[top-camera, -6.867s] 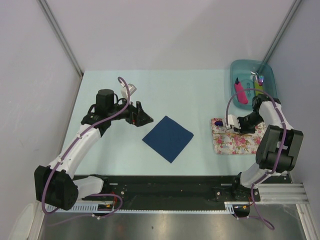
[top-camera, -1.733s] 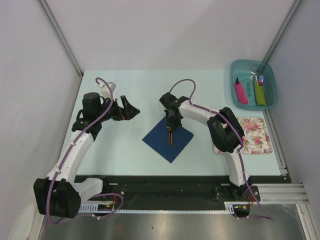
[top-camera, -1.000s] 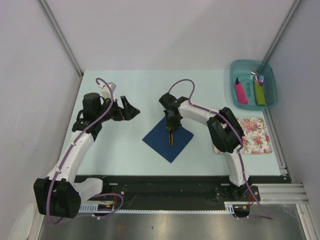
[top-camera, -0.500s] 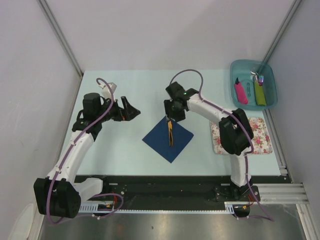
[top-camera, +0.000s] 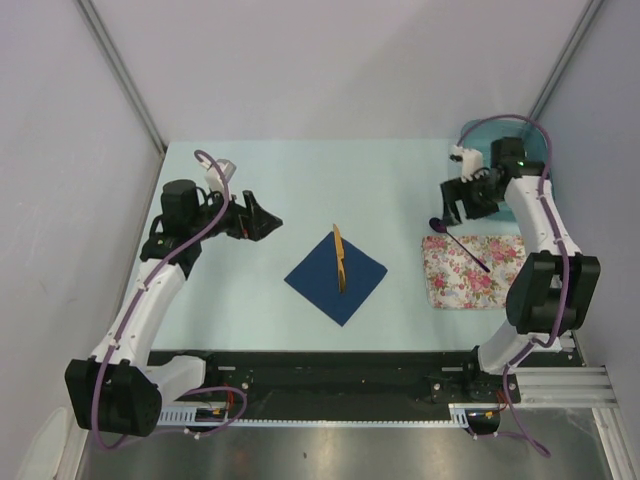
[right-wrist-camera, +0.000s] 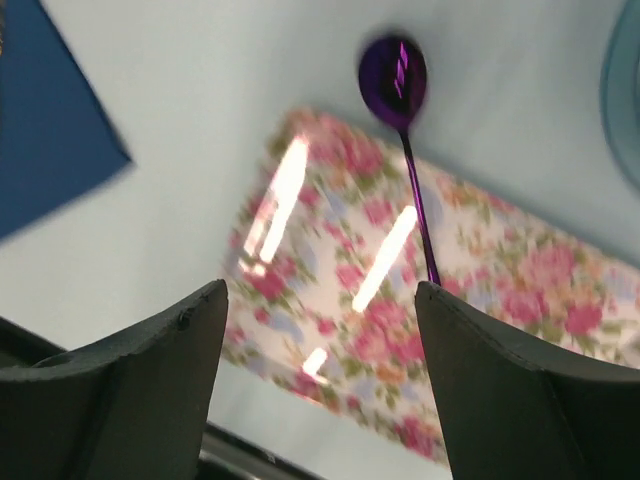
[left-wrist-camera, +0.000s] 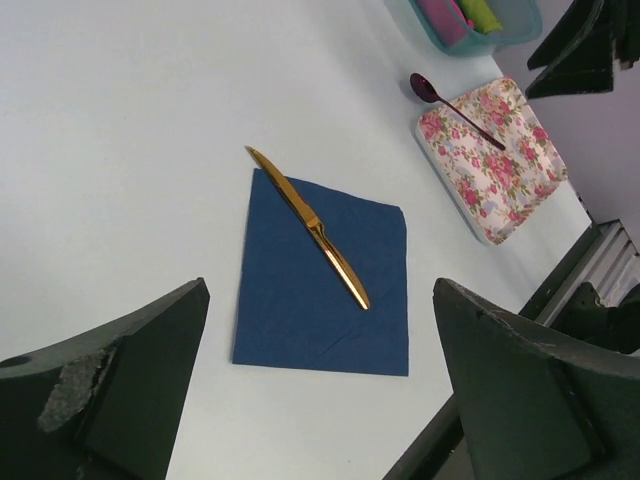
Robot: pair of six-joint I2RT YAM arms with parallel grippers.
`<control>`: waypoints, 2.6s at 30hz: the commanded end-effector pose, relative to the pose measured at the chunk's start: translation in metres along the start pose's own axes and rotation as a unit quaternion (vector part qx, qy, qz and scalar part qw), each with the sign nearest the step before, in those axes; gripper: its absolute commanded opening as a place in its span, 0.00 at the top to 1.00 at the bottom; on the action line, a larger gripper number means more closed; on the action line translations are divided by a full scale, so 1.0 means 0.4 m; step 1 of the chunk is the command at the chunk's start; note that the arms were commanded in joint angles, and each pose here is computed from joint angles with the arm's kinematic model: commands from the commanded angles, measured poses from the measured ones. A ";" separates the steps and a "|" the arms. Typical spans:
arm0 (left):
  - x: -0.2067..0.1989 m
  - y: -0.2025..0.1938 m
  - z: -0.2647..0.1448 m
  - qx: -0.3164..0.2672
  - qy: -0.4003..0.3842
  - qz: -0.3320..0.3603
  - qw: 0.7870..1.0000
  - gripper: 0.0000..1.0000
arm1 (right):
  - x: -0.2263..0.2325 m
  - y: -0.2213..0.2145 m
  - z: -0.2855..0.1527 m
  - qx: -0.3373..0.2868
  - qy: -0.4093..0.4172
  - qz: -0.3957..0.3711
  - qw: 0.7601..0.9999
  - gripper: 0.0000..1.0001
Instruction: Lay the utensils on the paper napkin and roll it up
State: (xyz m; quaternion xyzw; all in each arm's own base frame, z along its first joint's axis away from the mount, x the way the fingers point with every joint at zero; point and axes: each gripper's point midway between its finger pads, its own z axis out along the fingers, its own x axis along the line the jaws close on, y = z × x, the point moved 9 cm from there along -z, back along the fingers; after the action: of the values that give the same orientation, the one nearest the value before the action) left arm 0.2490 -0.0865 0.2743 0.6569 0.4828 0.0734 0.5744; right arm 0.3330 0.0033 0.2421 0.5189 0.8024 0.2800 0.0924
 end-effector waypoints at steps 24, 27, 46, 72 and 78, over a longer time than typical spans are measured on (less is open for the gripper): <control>-0.005 -0.007 -0.002 0.001 -0.030 0.043 0.999 0.05 | -0.182 -0.157 0.214 0.115 0.021 -0.146 0.982 0.54; -0.006 -0.009 -0.003 0.001 -0.032 0.043 0.999 0.05 | -0.181 -0.157 0.235 0.114 0.018 -0.148 0.982 0.54; -0.012 -0.008 -0.007 0.000 -0.036 0.040 0.999 0.06 | -0.175 -0.151 0.238 0.114 0.034 -0.165 0.979 0.61; -0.032 0.132 -0.076 -0.114 0.092 0.077 0.986 0.00 | 0.334 0.091 0.147 -0.069 -0.026 0.112 0.991 1.00; -0.008 0.066 -0.062 -0.122 0.088 0.082 0.985 0.00 | 0.444 0.109 0.265 -0.049 -0.062 0.170 0.982 1.00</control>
State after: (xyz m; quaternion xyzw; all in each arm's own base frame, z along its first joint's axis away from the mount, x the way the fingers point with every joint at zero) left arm 0.2463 -0.0703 0.3169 0.6184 0.4703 0.2196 0.5901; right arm 0.3191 0.1843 0.2132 0.5808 0.7509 0.3041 0.0798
